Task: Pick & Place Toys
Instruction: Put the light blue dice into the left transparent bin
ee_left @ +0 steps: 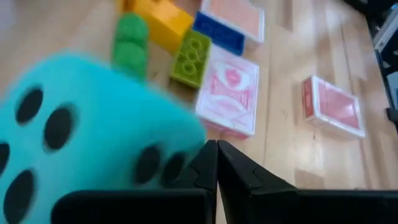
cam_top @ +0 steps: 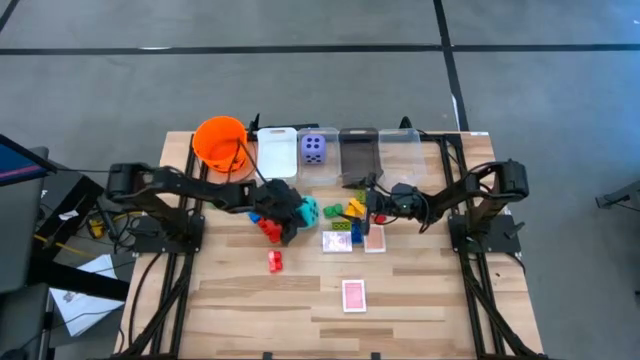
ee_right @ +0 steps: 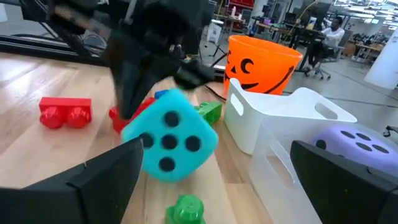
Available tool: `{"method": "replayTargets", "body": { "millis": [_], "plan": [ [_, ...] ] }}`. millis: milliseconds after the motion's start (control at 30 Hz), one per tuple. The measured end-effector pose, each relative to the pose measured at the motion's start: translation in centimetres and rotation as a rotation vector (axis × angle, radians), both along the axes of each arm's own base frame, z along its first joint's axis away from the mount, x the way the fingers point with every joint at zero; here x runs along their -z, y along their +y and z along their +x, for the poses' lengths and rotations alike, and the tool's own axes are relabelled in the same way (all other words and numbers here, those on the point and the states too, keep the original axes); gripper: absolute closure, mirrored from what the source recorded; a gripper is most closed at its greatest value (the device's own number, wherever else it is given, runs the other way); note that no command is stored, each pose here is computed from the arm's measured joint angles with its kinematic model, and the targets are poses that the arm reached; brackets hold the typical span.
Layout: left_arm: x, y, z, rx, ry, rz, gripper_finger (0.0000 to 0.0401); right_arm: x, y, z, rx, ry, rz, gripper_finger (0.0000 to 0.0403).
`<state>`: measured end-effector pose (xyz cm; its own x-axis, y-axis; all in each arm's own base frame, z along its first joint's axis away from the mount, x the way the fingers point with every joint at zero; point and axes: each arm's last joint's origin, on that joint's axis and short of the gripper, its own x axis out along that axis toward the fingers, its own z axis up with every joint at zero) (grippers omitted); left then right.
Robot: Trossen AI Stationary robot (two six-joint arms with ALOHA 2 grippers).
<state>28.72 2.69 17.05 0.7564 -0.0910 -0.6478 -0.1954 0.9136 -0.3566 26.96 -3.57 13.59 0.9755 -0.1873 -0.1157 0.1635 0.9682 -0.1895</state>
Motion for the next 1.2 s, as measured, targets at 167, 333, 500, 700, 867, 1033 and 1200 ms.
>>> {"method": "replayTargets", "body": {
  "millis": [167, 333, 500, 700, 867, 1033, 1200],
  "plan": [
    [-2.2, -0.5, -1.0, -0.014, -0.067, 0.055, 0.0401, -0.3, 0.0, 0.3, -0.018, -0.013, 0.010, 0.0003],
    [-4.0, -1.1, -1.5, -0.039, -0.147, 0.149, 0.0401, -0.3, 0.1, 0.5, -0.040, 0.002, 0.019, 0.0003],
    [-4.0, -0.6, -1.5, -0.165, -0.126, 0.266, 0.0401, 0.1, 0.0, 0.6, -0.037, 0.023, 0.028, 0.0003],
    [-2.5, 0.9, -1.2, -0.283, -0.047, 0.341, 0.0401, 1.1, -0.1, 1.2, -0.032, 0.049, 0.039, 0.0003],
    [-1.4, 2.2, -0.2, -0.300, -0.063, 0.382, 0.0401, 1.9, -0.2, 2.2, -0.032, 0.072, 0.042, 0.0003],
    [-1.1, 3.5, 0.7, -0.281, -0.145, 0.385, 0.0401, 2.0, 0.1, 2.9, -0.046, 0.070, 0.041, 0.0003],
    [-0.6, 4.6, 1.2, -0.257, -0.189, 0.345, 0.0401, 1.3, 0.4, 3.1, -0.057, 0.039, 0.031, 0.0003]
  ]
}}
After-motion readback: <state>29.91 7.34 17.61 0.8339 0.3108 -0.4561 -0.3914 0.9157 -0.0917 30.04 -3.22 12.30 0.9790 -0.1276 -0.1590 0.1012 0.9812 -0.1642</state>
